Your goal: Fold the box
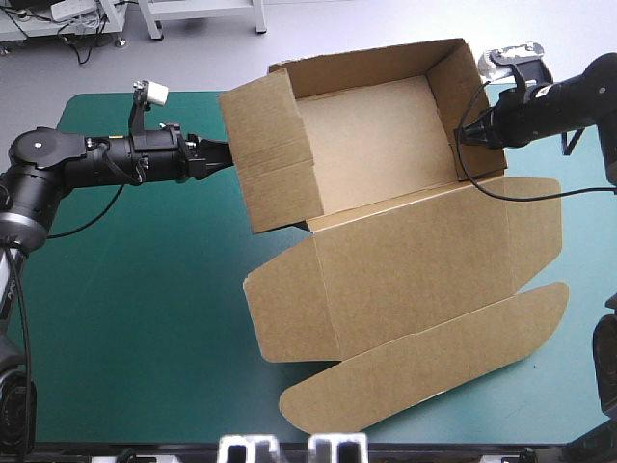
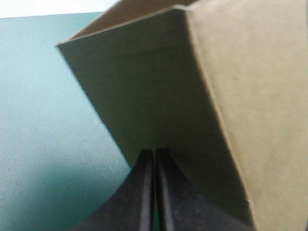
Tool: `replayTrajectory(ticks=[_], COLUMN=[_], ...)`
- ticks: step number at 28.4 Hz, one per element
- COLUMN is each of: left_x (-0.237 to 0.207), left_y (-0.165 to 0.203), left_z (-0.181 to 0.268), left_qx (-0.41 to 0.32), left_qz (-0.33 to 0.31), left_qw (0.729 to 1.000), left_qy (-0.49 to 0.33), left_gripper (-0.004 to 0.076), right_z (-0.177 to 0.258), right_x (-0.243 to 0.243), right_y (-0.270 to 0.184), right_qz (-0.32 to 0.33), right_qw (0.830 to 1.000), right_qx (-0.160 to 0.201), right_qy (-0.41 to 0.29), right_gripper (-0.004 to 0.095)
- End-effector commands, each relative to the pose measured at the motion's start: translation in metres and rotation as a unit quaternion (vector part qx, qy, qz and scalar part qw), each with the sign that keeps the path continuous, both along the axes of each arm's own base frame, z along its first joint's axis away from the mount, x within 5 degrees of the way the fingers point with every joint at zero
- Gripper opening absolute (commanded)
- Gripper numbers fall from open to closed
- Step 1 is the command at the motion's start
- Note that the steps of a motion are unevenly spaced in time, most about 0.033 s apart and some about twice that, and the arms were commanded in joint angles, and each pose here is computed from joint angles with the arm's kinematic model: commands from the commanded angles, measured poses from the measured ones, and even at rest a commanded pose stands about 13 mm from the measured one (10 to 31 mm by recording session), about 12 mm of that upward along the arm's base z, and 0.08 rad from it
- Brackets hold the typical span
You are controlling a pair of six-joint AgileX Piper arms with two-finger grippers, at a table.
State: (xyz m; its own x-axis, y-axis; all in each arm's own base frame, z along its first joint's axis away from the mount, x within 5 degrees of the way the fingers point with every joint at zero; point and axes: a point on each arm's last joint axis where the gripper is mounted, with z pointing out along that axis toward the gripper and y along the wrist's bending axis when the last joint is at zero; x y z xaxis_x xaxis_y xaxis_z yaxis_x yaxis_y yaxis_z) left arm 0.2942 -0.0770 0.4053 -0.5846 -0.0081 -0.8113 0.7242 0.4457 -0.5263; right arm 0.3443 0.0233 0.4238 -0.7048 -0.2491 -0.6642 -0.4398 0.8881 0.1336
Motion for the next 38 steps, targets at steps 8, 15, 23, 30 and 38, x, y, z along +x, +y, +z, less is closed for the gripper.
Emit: replayTrajectory(ticks=[8, 15, 23, 30, 38], left_x=[-0.021, -0.013, -0.006, 0.005, 0.022], left_y=[-0.026, -0.023, -0.023, -0.028, -0.050], left_z=[0.027, 0.027, 0.021, 0.001, 0.000], left_qx=[-0.038, -0.031, -0.005, 0.124, 0.076], left_qz=[-0.065, -0.028, 0.017, 0.113, 0.225], left_qw=[0.995, 0.996, 0.998, 0.985, 0.971], left_qy=[-0.069, -0.085, -0.067, -0.039, -0.028], left_gripper=[0.0116, 0.0425, 0.0476, 0.0476, 0.0475], right_z=[0.030, 0.024, 0.016, 0.008, 0.005], right_x=[-0.010, -0.002, 0.009, 0.019, 0.026], right_y=[0.003, 0.024, 0.055, 0.067, 0.069], right_qz=[-0.030, -0.048, -0.044, -0.043, -0.051], right_qw=[0.997, 0.995, 0.994, 0.994, 0.993], right_qx=[0.031, -0.025, -0.026, -0.012, 0.008], right_qy=[-0.072, -0.083, -0.100, -0.102, -0.106], right_gripper=[-0.0020, -0.0020, -0.0020, -0.0020, -0.0020])
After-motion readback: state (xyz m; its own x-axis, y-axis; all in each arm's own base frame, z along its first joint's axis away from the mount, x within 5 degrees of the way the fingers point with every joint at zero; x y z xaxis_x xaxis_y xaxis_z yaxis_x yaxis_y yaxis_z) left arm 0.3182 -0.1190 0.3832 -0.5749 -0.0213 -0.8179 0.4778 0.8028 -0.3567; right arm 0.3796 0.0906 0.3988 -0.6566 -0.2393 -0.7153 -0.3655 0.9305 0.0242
